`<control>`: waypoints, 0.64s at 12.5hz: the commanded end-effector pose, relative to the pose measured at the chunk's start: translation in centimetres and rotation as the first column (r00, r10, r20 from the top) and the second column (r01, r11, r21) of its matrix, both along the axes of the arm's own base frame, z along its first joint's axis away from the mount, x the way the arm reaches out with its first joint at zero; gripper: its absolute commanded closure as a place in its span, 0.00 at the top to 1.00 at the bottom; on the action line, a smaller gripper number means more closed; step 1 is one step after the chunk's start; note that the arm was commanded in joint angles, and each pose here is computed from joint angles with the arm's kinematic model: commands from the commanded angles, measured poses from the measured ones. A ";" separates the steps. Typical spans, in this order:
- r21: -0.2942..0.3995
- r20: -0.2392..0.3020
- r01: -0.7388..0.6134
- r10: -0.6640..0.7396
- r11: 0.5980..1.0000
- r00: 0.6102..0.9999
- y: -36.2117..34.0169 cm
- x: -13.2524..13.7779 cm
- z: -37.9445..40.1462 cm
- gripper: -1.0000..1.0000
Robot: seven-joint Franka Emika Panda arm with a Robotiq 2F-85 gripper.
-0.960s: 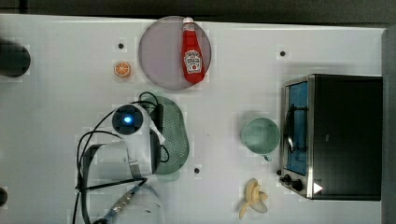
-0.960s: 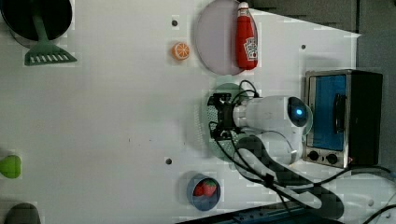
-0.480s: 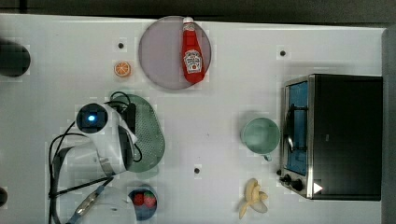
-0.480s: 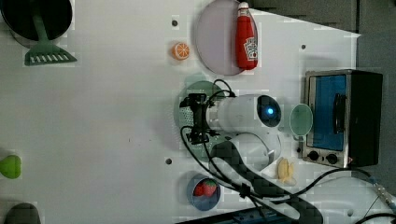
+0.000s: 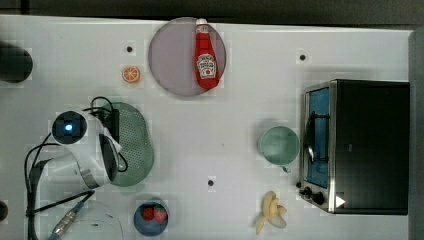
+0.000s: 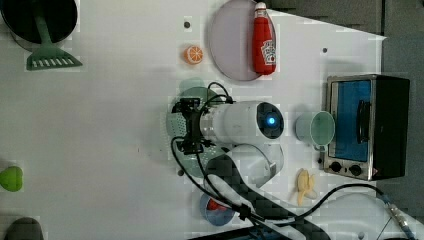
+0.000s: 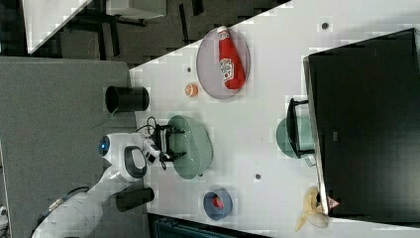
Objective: Drag strainer right to left.
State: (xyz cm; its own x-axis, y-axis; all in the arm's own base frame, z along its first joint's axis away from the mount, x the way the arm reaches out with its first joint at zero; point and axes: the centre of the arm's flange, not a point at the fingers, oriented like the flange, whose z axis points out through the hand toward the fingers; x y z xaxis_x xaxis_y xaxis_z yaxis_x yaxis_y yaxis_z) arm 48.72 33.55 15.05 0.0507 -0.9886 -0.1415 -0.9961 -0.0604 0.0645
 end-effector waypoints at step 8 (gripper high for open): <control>0.028 -0.015 0.116 -0.116 0.993 0.993 7.8 -1.0 -1.2 1.00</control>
State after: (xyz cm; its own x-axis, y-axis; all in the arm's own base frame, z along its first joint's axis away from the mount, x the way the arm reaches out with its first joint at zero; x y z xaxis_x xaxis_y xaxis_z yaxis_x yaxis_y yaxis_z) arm 48.63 39.41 13.56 -0.0320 -0.9873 -0.1558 -0.9982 0.0237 0.0549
